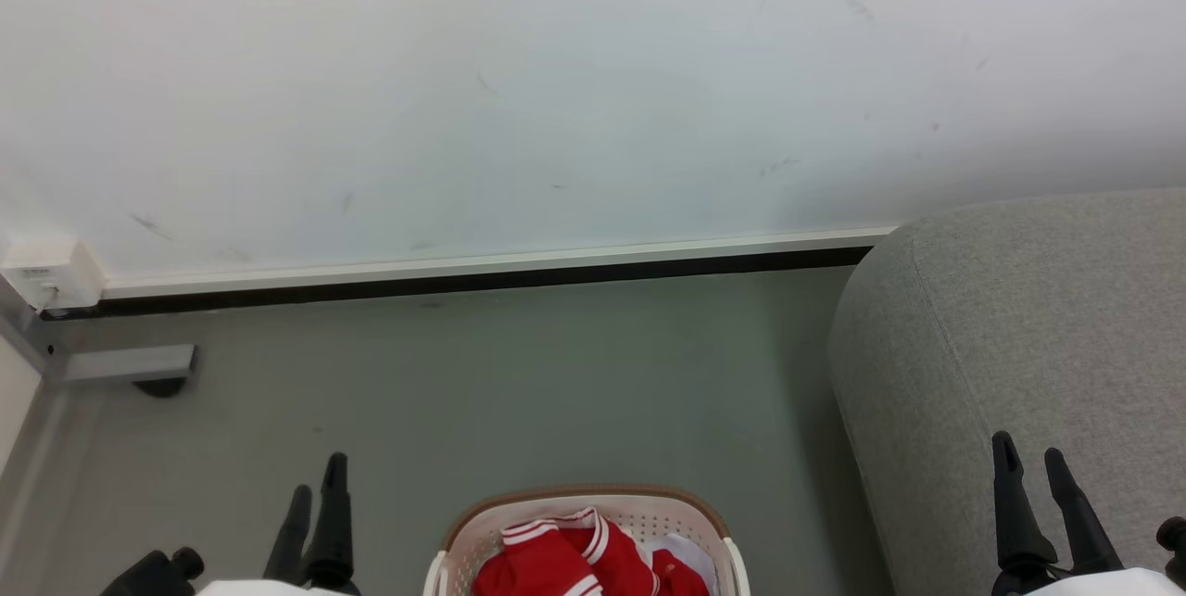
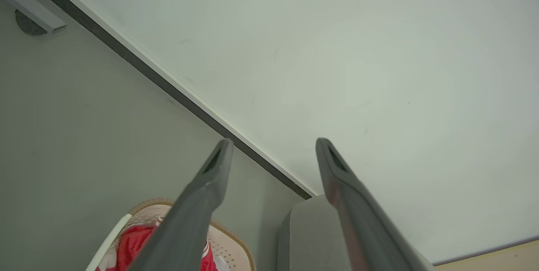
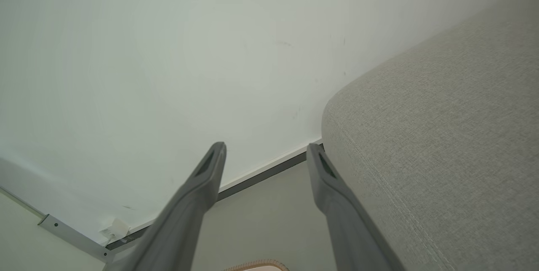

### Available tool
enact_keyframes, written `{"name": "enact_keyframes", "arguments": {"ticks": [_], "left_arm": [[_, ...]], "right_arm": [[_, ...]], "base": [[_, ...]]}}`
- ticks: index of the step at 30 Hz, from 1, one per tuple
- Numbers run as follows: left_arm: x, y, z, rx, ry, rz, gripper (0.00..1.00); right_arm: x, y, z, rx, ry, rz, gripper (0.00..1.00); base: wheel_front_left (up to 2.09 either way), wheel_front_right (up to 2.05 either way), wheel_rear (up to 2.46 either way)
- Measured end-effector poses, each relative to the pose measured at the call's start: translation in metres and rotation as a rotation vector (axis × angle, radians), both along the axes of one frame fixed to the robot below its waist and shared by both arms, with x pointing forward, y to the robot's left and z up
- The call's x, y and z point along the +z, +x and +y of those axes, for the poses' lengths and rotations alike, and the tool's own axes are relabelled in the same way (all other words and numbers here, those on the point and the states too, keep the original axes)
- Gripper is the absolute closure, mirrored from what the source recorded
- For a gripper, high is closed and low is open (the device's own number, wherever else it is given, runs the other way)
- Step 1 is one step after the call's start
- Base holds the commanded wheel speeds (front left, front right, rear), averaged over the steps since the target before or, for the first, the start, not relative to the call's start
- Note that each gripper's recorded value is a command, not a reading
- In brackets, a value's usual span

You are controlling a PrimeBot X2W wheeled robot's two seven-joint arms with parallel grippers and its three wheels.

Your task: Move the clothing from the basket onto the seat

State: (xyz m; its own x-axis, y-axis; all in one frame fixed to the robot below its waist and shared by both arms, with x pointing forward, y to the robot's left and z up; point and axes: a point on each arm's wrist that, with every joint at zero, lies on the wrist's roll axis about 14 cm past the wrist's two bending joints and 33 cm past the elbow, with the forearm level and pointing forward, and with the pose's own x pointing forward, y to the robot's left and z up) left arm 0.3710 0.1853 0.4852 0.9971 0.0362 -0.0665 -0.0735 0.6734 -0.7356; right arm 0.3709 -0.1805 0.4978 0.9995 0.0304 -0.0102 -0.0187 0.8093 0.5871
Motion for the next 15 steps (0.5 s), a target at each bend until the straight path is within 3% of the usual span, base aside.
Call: {"name": "enact_keyframes", "arguments": {"ticks": [15], "left_arm": [[0.0046,-0.0035,-0.0015,-0.017,0.230,-0.027,0.00]], "right_arm": [[0.0046,-0.0015,0.0029,0.019,-0.195,-0.036,0.00]], "base": [[0.00,0.00,0.00]]}}
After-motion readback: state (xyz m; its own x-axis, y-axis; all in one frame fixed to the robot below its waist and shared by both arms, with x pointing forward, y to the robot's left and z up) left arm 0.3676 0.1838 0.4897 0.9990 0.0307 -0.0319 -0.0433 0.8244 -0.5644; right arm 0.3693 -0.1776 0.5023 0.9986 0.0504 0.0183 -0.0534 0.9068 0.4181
